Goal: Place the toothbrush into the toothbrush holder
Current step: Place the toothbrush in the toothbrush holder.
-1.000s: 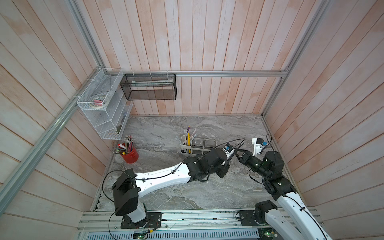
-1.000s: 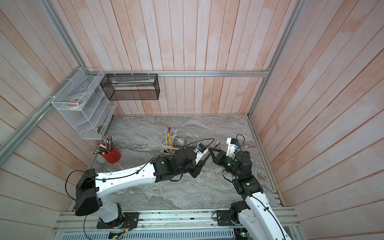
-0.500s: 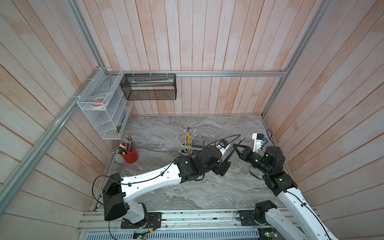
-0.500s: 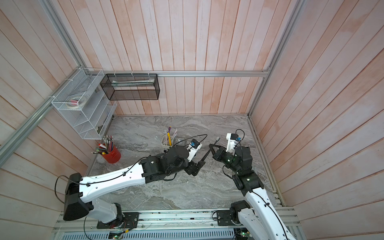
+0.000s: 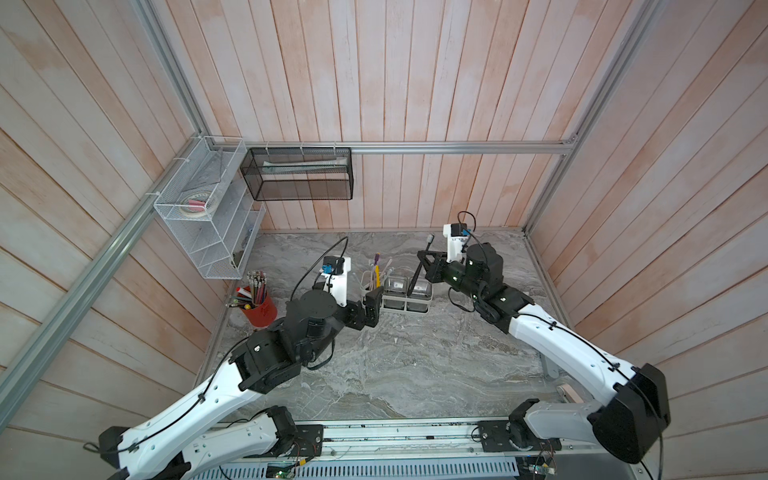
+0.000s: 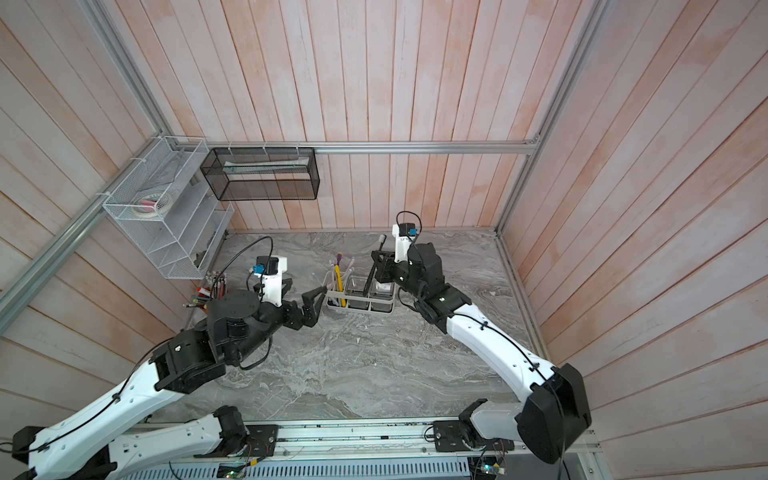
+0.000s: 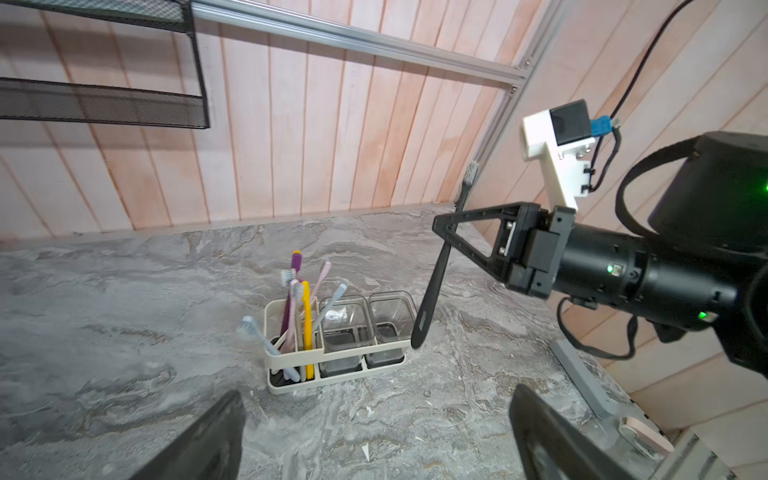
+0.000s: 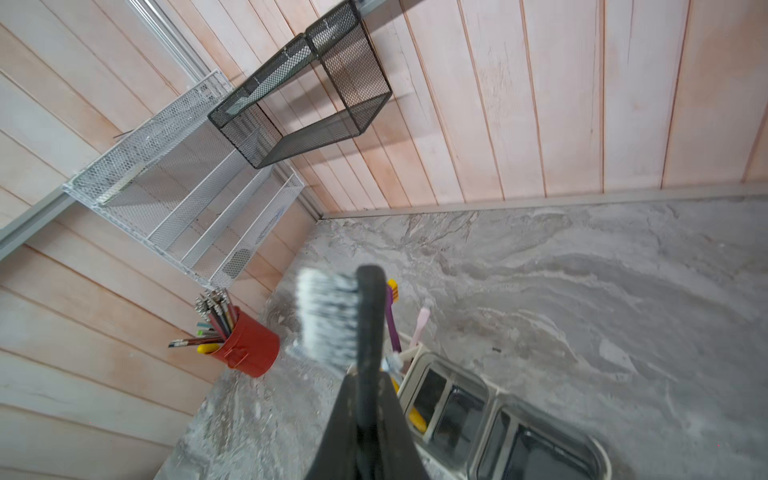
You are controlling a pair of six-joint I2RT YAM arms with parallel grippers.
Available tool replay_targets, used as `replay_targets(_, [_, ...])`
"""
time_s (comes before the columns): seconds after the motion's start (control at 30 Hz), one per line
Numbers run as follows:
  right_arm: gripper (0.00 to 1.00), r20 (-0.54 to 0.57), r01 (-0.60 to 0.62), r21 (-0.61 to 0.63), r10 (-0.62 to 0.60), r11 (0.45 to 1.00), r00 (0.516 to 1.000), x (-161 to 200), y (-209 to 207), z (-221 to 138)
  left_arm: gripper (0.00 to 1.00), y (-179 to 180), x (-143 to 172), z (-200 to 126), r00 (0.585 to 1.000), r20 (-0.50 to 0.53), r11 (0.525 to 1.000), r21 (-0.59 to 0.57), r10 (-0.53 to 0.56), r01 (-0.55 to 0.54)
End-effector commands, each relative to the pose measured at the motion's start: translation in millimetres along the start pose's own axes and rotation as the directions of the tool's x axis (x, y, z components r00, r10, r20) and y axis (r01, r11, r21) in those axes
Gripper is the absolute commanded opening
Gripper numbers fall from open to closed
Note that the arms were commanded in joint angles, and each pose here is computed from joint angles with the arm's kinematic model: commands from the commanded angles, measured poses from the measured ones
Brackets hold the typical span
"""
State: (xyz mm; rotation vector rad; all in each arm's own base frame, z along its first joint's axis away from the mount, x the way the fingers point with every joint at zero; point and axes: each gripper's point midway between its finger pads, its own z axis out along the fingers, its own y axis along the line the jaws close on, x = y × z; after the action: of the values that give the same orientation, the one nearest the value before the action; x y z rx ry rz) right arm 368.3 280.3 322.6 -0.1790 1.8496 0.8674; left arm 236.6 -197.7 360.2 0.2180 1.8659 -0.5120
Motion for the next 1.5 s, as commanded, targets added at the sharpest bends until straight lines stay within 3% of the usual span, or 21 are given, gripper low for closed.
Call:
replay_targets(0.0, [0.00, 0.059, 0.130, 0.011, -0.131, 0.991, 0.990, -18, 18, 36, 1.00, 29, 22, -2, 0.998, -0.056, 0.995, -0.097, -0.042, 0.037])
replay_targets(0.27, [0.00, 0.074, 0.341, 0.045, -0.344, 0.939, 0.936, -14, 71, 108, 1.00, 68, 47, -4, 0.990, -0.078, 0.977, -0.187, -0.115, 0.099])
replay_targets(0.43, [0.00, 0.028, 0.408, 0.078, -0.411, 0.910, 0.911, 5, 68, 144, 1.00, 85, 59, -1, 0.985, -0.096, 0.969, -0.216, -0.144, 0.120])
replay_targets(0.73, [0.00, -0.033, 0.500, 0.151, -0.501, 0.853, 0.865, 44, 49, 173, 1.00, 92, 77, 8, 0.980, -0.120, 0.970, -0.202, -0.161, 0.135])
replay_targets(1.47, [0.00, -0.059, 0.420, 0.128, -0.416, 0.898, 0.908, 96, 36, 169, 1.00, 93, 80, 14, 0.981, -0.127, 0.974, -0.191, -0.148, 0.122])
